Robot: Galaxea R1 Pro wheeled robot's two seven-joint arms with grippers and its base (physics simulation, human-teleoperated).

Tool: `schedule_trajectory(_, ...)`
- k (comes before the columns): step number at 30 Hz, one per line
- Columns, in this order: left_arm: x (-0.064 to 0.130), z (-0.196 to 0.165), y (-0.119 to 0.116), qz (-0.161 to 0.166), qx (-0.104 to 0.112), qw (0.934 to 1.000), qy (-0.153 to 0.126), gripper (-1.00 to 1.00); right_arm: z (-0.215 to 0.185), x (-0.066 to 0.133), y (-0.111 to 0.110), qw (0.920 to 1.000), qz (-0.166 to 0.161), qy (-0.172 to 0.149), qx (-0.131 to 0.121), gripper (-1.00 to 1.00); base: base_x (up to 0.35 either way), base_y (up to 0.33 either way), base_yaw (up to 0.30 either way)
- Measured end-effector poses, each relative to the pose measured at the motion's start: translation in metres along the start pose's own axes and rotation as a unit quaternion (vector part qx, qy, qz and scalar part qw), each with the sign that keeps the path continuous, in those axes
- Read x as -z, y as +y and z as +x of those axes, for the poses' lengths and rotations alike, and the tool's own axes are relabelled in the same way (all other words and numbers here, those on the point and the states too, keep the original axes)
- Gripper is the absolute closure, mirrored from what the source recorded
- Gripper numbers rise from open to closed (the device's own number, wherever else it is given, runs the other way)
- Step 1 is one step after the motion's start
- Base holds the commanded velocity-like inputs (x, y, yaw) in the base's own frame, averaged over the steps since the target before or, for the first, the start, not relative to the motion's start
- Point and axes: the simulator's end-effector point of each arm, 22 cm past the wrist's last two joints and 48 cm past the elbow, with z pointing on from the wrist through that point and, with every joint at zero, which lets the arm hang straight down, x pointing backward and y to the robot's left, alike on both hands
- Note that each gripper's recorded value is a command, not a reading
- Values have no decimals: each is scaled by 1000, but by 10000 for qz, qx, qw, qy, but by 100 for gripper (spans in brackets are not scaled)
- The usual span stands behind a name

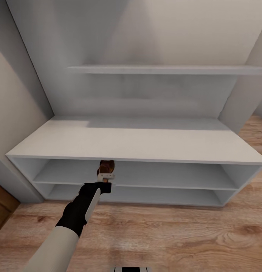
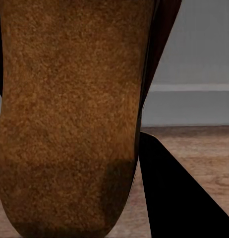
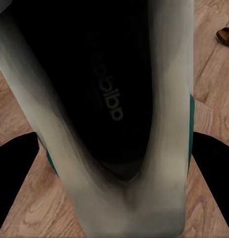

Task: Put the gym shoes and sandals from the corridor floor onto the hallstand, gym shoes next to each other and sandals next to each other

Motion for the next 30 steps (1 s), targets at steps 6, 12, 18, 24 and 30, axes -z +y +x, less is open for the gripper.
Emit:
schedule_trajectory(6, 0, 0, 0, 1, -5, 10000, 1, 100, 0, 0, 0, 10000, 3, 1, -1, 100, 249, 0, 0)
schedule_trajectory(12, 0, 0, 0, 1, -5, 10000, 2, 100, 0, 0, 0, 10000, -1, 2, 4, 100, 29, 0, 0)
schedule_trajectory(18, 0, 0, 0, -2, 6, 10000, 1, 100, 0, 0, 0, 10000, 3, 1, 5, 100, 148, 0, 0)
schedule_trajectory(24, 0, 0, 0, 0, 0, 10000, 2, 100, 0, 0, 0, 10000, 2, 1, 4, 100, 152, 0, 0)
schedule_trajectory(30, 0, 0, 0, 0, 0, 10000, 2, 100, 0, 0, 0, 10000, 4, 2, 7, 100, 14, 0, 0)
